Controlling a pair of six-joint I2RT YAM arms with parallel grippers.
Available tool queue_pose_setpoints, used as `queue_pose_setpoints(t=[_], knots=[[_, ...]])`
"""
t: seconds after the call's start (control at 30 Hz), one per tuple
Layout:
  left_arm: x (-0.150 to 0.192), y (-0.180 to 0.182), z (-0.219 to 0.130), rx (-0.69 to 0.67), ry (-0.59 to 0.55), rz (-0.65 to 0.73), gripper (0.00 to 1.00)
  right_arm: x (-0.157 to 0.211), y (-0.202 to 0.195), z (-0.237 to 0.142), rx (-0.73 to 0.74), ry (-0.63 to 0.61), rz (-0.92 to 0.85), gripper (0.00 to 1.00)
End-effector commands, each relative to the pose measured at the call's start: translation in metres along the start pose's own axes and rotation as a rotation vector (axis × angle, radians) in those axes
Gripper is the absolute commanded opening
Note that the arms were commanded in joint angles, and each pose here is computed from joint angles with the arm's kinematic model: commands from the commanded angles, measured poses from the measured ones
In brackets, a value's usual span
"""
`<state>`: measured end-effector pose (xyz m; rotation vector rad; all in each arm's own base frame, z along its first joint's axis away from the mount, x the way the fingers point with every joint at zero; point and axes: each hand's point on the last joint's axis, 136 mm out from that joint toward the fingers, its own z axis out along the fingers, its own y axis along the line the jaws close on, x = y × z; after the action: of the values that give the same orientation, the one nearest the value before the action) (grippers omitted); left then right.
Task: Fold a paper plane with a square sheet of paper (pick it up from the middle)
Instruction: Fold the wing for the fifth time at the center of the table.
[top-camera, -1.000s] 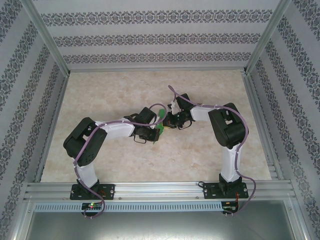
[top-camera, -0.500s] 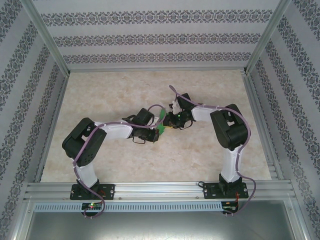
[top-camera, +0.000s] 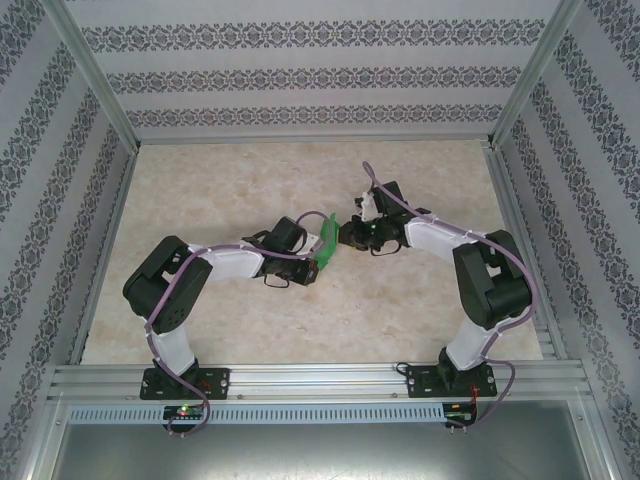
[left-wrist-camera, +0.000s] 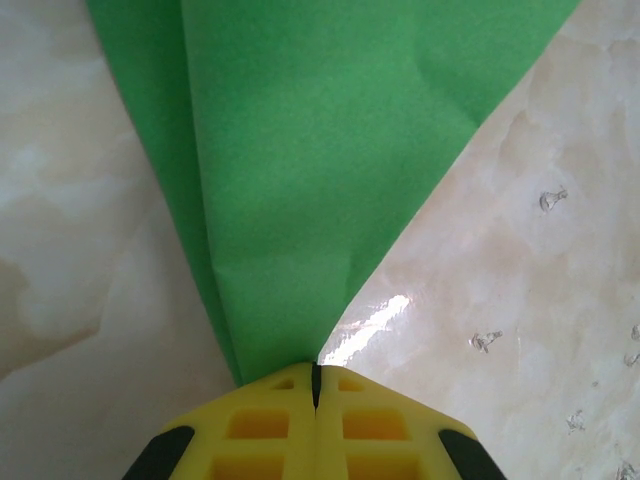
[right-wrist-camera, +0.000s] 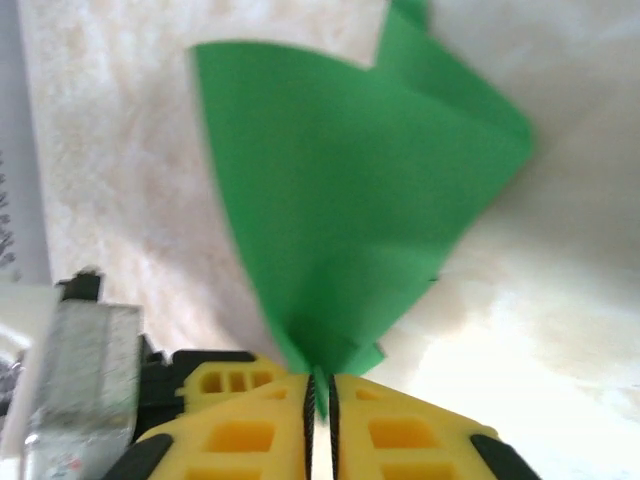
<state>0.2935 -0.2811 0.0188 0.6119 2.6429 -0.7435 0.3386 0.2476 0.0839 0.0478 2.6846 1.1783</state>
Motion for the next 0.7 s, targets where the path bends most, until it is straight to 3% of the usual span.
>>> queue_pose_setpoints(t=[0.0, 0.4, 0.67], knots=[[0.061, 0.029, 0.010, -0.082, 0.196, -0.048, 0.02, 0.011, 0.030, 0.009, -0.122, 0.026, 0.026, 0.09], [0.061, 0.026, 0.009, -0.057, 0.184, -0.060, 0.02, 0.005, 0.016, 0.055, -0.154, 0.061, 0.094, 0.03], [0.060, 0.022, 0.005, -0.042, 0.184, -0.057, 0.02, 0.000, -0.030, 0.071, -0.027, 0.057, 0.125, 0.02]])
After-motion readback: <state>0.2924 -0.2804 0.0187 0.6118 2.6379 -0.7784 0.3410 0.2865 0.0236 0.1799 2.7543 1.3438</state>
